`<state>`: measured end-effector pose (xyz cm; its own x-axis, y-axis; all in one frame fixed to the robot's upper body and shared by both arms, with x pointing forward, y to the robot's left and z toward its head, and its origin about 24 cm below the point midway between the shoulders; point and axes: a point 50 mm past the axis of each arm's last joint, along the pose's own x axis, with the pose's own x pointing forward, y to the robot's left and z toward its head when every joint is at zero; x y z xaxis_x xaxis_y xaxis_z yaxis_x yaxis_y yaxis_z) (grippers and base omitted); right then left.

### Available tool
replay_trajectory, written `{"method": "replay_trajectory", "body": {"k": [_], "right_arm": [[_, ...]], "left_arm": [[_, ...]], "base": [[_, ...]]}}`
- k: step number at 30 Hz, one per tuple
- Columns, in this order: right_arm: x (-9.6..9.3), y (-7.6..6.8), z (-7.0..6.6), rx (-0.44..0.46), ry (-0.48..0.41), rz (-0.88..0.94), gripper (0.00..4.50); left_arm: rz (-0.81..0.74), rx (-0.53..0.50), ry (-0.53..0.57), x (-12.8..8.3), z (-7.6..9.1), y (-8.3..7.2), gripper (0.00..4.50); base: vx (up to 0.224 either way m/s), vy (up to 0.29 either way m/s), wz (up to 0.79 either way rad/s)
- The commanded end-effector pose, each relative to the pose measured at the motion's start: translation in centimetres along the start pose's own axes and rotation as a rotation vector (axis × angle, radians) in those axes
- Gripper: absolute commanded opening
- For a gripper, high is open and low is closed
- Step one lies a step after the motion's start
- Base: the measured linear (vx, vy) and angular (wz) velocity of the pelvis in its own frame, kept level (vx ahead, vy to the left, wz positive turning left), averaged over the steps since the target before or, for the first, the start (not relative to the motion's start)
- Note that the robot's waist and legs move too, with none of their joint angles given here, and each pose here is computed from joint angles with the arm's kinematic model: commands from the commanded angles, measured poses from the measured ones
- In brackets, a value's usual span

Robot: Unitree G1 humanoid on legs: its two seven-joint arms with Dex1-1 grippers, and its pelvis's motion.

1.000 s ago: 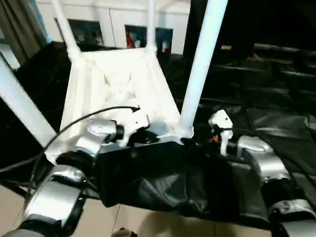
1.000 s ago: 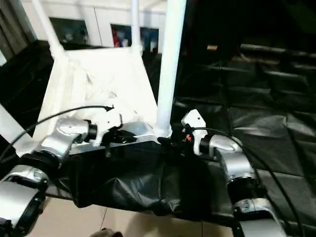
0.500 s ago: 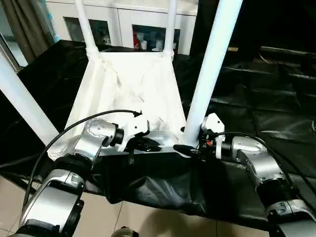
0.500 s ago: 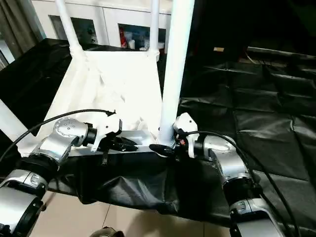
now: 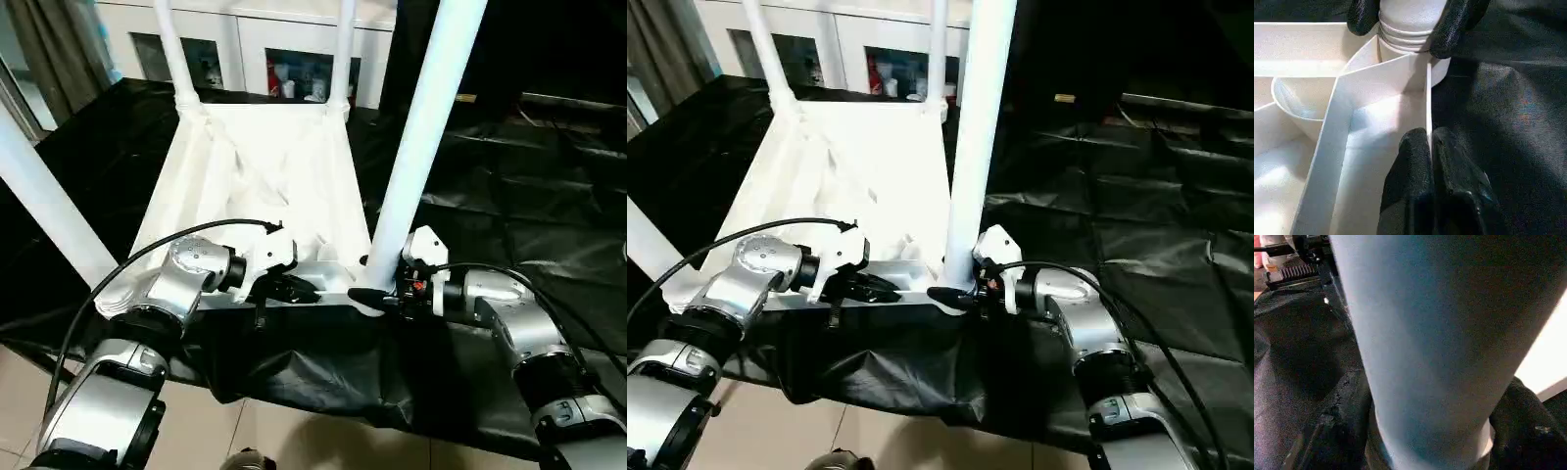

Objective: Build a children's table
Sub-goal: Rotate leg to tighten

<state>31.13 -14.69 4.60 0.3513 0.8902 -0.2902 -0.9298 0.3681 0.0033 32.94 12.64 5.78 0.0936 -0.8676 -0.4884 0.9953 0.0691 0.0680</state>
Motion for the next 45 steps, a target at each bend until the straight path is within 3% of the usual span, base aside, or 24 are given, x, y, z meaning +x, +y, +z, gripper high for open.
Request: {"method": "replay_trajectory", "body": {"k": [1,5,7,10,16,17,20,21,23,26,30,35,45], "right_arm": [[0.9,0.8,0.1,-0.004,-0.008,0.073,2.77],[1.3,0.2,-0.2,0.026,-0.027,-0.06,2.72],[1.8,-0.4,-0.7,0.071,-0.026,-0.202,2.71],[2.2,-0.6,-1.1,0.109,-0.029,-0.273,2.71],[4.2,-0.7,-2.1,0.234,-0.013,-0.519,2.7],[5.4,-0.7,-2.4,0.285,0.015,-0.612,2.7],[6.1,-0.5,-2.2,0.303,0.014,-0.621,2.7],[6.8,-0.2,-1.9,0.311,-0.007,-0.604,2.7],[7.5,0.1,-1.1,0.318,-0.055,-0.563,3.26],[7.5,0.1,-0.5,0.288,-0.083,-0.515,3.58],[6.5,0.0,-0.4,0.225,-0.066,-0.413,3.58],[3.9,0.1,-0.2,0.082,-0.038,-0.206,3.58],[0.3,0.1,0.2,0.004,0.0,-0.025,3.58]], "left_arm": [[0.009,0.025,-0.072,0.6,1.2,0.1,0.0],[0.072,0.018,-0.079,0.7,1.1,0.3,0.0],[0.186,0.011,-0.059,1.0,1.2,1.1,0.0],[0.284,-0.002,-0.028,1.2,1.2,1.8,0.0],[0.542,-0.1,-0.011,2.7,2.2,3.4,0.0],[0.631,-0.132,-0.018,3.8,2.8,3.8,0.0],[0.663,-0.139,-0.023,4.5,3.2,3.8,0.0],[0.66,-0.135,-0.034,5.1,3.6,3.7,0.0],[0.628,-0.122,-0.06,5.9,4.2,3.4,0.0],[0.579,-0.095,-0.079,5.9,4.4,3.1,0.0],[0.451,-0.054,-0.105,5.3,3.9,2.4,0.0],[0.273,-0.007,-0.08,3.5,2.2,1.2,0.0],[0.06,0.019,-0.097,1.1,1.3,-0.2,0.0]], "base": [[0.0,0.0,0.0],[0.0,0.0,0.0],[0.0,0.0,0.0],[0.0,0.0,0.0],[0.0,0.0,0.0],[0.0,0.0,0.0],[0.0,0.0,0.0],[0.0,0.0,0.0],[0.0,0.0,0.0],[0.0,0.0,0.0],[0.0,0.0,0.0],[0.0,0.0,0.0],[0.0,0.0,0.0]]}}
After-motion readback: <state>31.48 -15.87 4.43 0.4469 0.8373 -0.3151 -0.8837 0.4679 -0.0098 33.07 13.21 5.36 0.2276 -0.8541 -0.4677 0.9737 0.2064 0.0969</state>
